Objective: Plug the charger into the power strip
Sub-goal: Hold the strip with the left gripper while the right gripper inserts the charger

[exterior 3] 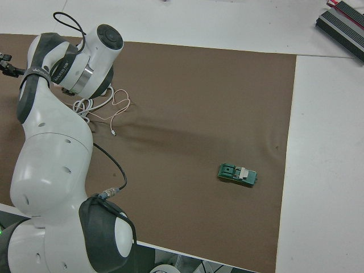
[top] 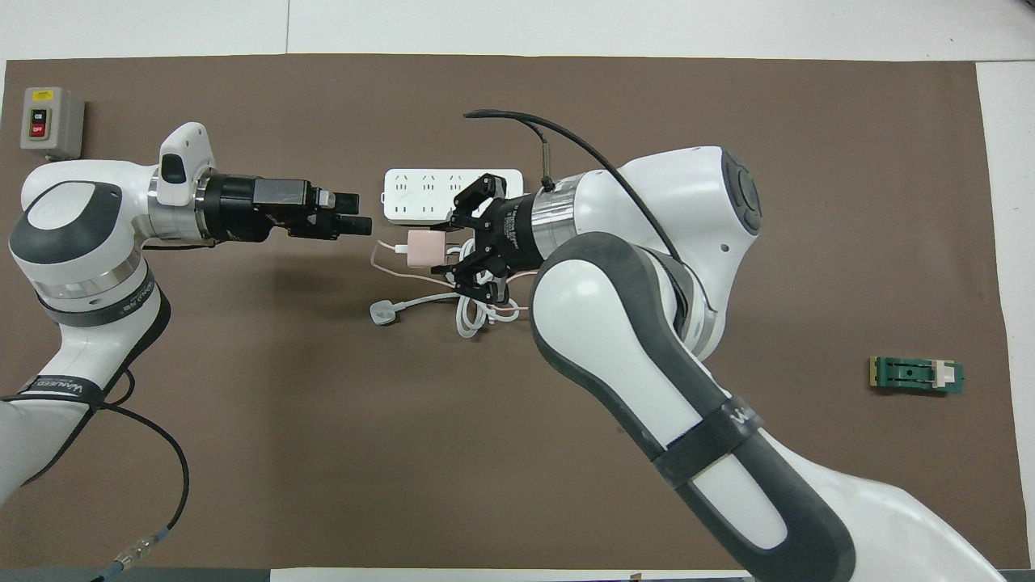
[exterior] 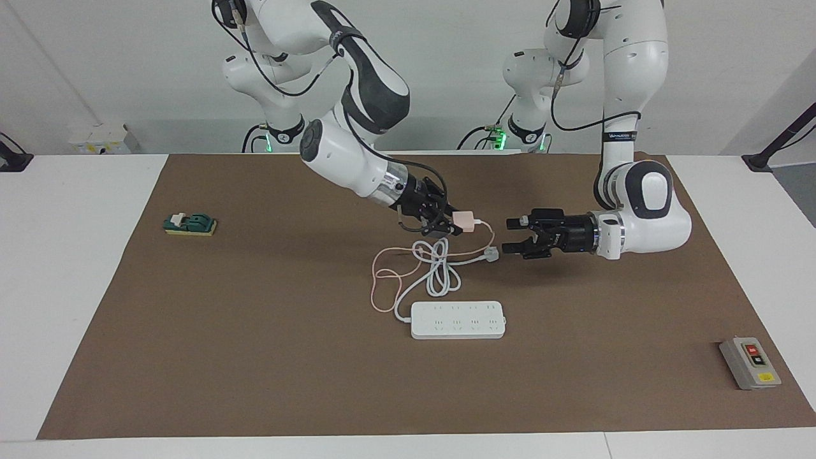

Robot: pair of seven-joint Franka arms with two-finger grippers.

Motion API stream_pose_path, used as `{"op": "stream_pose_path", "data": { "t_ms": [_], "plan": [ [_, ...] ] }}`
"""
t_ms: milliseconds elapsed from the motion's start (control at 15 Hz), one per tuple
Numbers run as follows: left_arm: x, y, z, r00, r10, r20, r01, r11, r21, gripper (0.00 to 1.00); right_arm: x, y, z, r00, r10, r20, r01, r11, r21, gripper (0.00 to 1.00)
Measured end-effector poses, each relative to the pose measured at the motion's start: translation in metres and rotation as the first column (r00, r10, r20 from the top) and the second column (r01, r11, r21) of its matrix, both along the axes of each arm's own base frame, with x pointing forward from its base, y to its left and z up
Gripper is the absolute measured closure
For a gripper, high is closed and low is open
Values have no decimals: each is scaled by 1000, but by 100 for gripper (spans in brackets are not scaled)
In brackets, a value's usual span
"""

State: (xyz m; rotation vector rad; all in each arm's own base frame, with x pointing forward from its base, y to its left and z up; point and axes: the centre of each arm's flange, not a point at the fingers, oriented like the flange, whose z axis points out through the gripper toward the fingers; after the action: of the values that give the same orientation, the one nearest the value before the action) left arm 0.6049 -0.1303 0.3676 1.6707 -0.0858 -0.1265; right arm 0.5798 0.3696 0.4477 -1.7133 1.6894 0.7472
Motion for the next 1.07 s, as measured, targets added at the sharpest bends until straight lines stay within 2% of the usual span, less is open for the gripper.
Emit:
{"op": "stream_pose_path", "data": {
  "t_ms": [200, 333, 1067],
  "plan": [
    [-5, 3, -6, 1000, -6, -11, 6, 1000, -10, 0, 13, 3, -4, 1000, -17, -4, 17, 1000, 19, 53],
    [-6, -2, -6, 1000, -15, 1, 15, 1000, -14, 0, 17, 2, -7, 1000, -24, -11, 25, 999, 25, 53],
    [-11, -40, -3, 998, -39, 46, 41, 998, -51, 0, 21, 6, -5, 1000, -18, -8, 18, 999, 34, 53]
  ]
}}
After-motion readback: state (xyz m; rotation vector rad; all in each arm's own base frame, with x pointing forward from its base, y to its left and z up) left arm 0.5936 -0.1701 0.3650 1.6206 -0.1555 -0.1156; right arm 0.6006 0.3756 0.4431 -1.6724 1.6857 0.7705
